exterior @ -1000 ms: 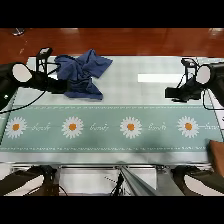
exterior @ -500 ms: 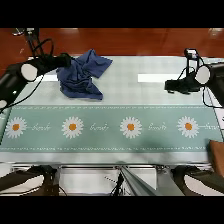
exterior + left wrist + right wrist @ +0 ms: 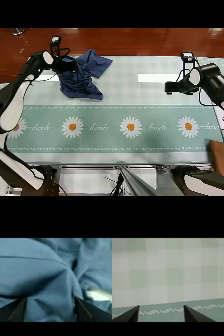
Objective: Fold the shirts.
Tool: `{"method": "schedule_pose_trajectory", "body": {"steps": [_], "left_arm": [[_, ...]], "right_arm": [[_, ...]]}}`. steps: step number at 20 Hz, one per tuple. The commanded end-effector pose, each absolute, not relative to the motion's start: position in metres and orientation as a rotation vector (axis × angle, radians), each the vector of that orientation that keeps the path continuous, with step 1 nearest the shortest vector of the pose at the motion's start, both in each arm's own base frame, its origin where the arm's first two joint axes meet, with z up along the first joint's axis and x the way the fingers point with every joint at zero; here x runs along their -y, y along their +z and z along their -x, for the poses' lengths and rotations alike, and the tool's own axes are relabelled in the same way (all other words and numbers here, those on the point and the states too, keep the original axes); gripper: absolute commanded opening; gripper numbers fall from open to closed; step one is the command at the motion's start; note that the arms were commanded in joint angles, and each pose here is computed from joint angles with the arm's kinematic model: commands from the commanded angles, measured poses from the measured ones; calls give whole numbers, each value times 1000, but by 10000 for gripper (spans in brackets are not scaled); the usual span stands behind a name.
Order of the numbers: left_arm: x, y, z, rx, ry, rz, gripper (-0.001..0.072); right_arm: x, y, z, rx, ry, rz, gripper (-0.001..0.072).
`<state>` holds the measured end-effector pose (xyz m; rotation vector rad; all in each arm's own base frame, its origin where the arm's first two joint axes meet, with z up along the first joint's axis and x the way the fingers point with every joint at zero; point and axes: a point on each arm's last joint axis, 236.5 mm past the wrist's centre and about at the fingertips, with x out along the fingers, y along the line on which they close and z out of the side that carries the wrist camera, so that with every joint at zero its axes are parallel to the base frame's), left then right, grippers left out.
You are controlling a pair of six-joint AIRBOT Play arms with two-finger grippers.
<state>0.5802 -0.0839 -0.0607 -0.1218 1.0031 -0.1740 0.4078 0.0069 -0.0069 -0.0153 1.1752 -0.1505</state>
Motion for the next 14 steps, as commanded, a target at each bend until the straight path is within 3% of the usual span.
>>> {"method": "schedule_pose_trajectory", "body": {"steps": [1,2,3,4,5,8,11,14], "left_arm": [[91,-95,-566,-1154,-180,147,693],[94,-97,-561,-1181,-177,158,586],[96,-99,-552,-1221,-176,173,293],[97,-100,-542,-1267,-185,172,85],[98,-97,-534,-1306,-194,168,26],[108,-39,-537,-1245,-233,176,24],[132,91,-552,-945,-314,258,24],[147,236,-527,-629,-397,313,24]], "right_arm": [[-9,-11,-406,-1190,-151,2,634],[-9,-11,-406,-1190,-151,2,633],[-9,-10,-406,-1189,-151,3,633],[-9,-8,-406,-1184,-151,2,633],[-9,-1,-406,-1169,-149,-2,633],[-8,38,-403,-1078,-143,-18,625],[-6,93,-388,-960,-137,-43,625],[-15,151,-361,-829,-71,-68,625]]}}
